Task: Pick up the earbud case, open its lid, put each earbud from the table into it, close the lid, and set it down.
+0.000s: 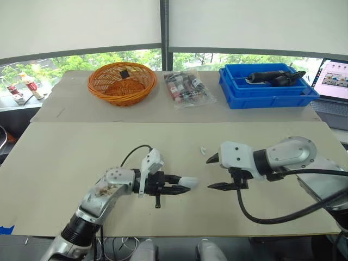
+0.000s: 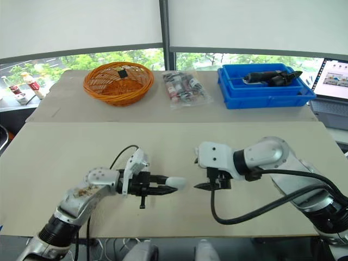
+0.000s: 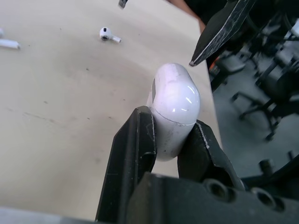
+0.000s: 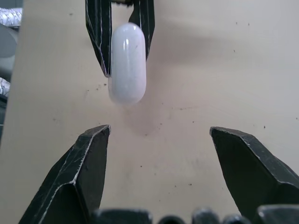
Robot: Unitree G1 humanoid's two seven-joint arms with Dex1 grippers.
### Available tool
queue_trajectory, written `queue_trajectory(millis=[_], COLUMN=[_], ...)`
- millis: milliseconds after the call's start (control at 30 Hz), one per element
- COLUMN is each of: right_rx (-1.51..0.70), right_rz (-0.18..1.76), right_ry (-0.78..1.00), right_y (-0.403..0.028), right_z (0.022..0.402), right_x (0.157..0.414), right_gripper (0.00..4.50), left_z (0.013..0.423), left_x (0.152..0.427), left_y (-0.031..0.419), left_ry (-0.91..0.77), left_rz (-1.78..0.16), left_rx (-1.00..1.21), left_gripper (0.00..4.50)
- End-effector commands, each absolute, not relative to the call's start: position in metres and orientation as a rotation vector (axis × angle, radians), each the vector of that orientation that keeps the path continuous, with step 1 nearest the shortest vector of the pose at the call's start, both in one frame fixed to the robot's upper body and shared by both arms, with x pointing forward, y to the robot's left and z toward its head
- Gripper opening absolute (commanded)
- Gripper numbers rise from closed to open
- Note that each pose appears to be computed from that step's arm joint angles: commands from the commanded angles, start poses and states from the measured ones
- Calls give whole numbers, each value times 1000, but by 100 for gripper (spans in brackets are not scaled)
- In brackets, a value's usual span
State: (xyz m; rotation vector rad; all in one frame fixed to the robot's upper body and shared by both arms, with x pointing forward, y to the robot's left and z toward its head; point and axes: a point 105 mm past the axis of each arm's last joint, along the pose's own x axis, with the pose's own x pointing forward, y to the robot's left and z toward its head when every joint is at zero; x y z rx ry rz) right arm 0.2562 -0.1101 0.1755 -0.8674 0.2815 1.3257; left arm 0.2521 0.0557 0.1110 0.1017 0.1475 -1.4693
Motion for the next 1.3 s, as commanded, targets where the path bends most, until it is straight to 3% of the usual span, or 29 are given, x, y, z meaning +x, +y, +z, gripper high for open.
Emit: queue_trajectory(millis=[33,300,1000,1300], right_rx=[-876,-835,-711,-693], right_rz=[1357,1356,1287,1346], right_ry=[190,159,159,109], right_y=[-102,-88,-92,-101], right_z=[187,178,199,204], right_x=[248,253,266,241], right_gripper=[384,384,384,384], left_z=[129,132,120,129], left_x=[249,245,242,262], left_y=[51,44,48,64], left_ry=[38,-16,-49,-87], left_rz=[-1500,-1544,-1575,-1386], left_rx=[87,151,283,215], left_gripper=[61,61,61,61])
